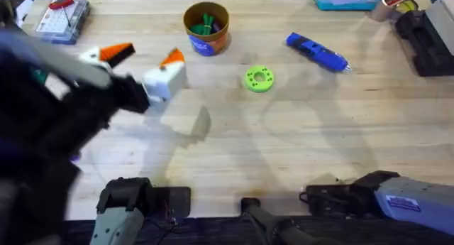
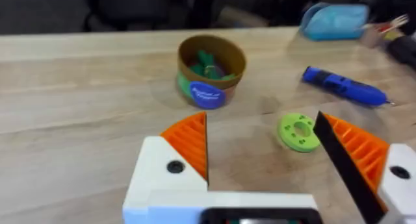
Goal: Pick up the gripper from the table and insert it into the empty holder that is missing its gripper. Then pick up a screw, insert it into the mounting hole, and use the screwdriver to tighten it. Finally, clean up the table by picking up the vegetable and placing it into the bucket.
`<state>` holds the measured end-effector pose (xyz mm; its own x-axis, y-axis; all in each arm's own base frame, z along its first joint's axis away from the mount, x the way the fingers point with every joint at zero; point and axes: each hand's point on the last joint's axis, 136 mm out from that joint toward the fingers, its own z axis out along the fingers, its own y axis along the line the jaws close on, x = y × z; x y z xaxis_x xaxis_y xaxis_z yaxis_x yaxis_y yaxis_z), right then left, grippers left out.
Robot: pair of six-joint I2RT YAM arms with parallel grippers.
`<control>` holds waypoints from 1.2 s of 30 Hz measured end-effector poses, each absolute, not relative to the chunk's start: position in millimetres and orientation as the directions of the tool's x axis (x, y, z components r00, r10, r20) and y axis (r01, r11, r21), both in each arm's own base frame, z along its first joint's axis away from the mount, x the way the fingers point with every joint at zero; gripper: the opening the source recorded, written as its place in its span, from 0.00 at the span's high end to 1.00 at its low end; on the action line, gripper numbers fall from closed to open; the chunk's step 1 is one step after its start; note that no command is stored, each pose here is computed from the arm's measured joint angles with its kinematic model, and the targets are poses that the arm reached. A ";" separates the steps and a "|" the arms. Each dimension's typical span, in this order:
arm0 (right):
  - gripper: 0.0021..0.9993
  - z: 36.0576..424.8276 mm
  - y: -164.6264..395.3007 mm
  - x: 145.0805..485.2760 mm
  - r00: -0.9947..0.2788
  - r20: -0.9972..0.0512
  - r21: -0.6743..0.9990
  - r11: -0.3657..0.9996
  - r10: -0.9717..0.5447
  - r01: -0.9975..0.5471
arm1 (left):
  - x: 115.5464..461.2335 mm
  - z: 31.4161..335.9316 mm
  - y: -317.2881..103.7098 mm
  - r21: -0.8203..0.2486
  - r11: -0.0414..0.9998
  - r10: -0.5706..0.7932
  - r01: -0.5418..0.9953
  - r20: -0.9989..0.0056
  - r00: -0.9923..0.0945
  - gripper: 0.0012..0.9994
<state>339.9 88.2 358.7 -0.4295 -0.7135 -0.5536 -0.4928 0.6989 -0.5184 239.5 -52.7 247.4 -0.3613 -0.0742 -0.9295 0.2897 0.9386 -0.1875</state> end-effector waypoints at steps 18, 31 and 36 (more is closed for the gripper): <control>0.00 297.0 115.9 255.1 -0.642 -0.472 -0.104 0.762 -0.604 -0.639 | 291.5 172.8 -3.1 -0.175 0.983 -0.066 0.063 -0.644 -0.762 0.01; 0.00 213.7 115.9 231.6 -0.760 -0.415 0.031 0.827 -0.500 -0.561 | 296.9 101.1 -0.3 -0.149 0.989 -0.046 0.016 -0.404 -0.914 0.01; 0.00 204.5 112.4 221.3 -0.783 -0.380 0.048 0.835 -0.493 -0.548 | 294.0 72.5 -5.5 -0.157 0.987 -0.031 0.018 -0.307 -0.951 0.01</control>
